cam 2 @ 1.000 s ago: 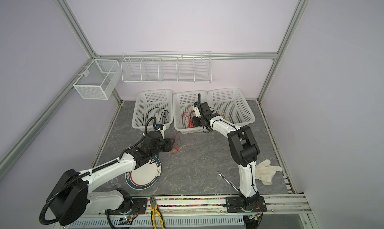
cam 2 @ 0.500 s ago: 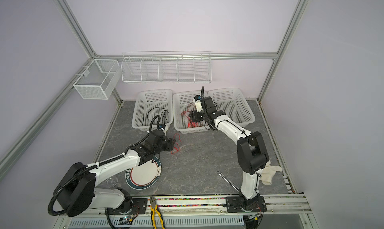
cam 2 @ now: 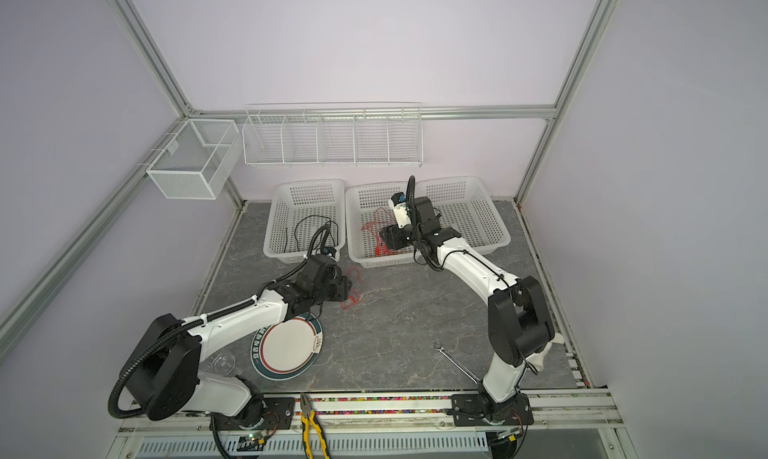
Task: Untangle the cables
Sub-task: 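Carry the red tangle with the right gripper into the middle basket and release, then grasp the remaining red wire on the table with the left gripper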
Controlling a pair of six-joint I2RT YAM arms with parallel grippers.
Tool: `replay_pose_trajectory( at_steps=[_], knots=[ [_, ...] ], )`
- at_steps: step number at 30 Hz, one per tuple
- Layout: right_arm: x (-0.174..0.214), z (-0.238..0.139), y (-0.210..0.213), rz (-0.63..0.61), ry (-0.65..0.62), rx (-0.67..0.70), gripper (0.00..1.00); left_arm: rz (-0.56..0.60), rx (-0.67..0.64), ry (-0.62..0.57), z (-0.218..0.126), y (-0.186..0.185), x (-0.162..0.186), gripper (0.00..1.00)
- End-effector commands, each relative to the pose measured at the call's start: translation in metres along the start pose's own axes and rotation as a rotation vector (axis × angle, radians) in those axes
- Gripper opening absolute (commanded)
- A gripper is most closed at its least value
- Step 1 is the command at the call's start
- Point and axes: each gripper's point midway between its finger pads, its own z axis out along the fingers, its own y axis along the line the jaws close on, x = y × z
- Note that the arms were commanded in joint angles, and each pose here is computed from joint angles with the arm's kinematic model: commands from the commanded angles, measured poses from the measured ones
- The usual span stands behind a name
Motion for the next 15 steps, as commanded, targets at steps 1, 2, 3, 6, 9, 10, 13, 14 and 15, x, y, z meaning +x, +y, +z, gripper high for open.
replay_pose_trajectory(
  at_steps=[1, 2, 3, 6, 9, 10, 13, 14, 15],
  knots=[
    [-0.003, -0.009, 0.009, -0.030, -0.021, -0.021, 0.69, 0.029, 0.008, -0.008, -0.013, 0.003, 0.004, 0.52],
    [-0.001, -0.008, 0.009, -0.028, -0.018, -0.022, 0.70, 0.039, 0.012, -0.008, -0.015, 0.003, 0.006, 0.53],
    [-0.001, -0.008, 0.009, -0.027, -0.017, -0.022, 0.70, 0.048, 0.017, -0.005, -0.015, 0.003, 0.007, 0.53],
    [0.001, -0.008, 0.011, -0.024, -0.014, -0.027, 0.70, 0.060, 0.004, 0.006, -0.015, 0.007, 0.013, 0.53],
    [0.001, -0.009, 0.012, -0.024, -0.014, -0.031, 0.70, 0.065, 0.020, -0.003, -0.012, 0.006, 0.014, 0.52],
    [0.001, -0.010, 0.013, -0.023, -0.014, -0.031, 0.70, 0.069, 0.034, -0.003, -0.011, 0.003, 0.015, 0.52],
    [0.000, -0.011, 0.014, -0.026, -0.015, -0.033, 0.70, 0.077, 0.030, 0.022, -0.005, 0.004, 0.021, 0.49],
    [0.000, -0.012, 0.014, -0.027, -0.014, -0.030, 0.70, 0.079, 0.018, 0.030, -0.003, 0.007, 0.023, 0.49],
    [0.001, -0.013, 0.015, -0.029, -0.015, -0.029, 0.70, 0.081, 0.009, 0.033, -0.001, 0.008, 0.024, 0.48]
  ],
)
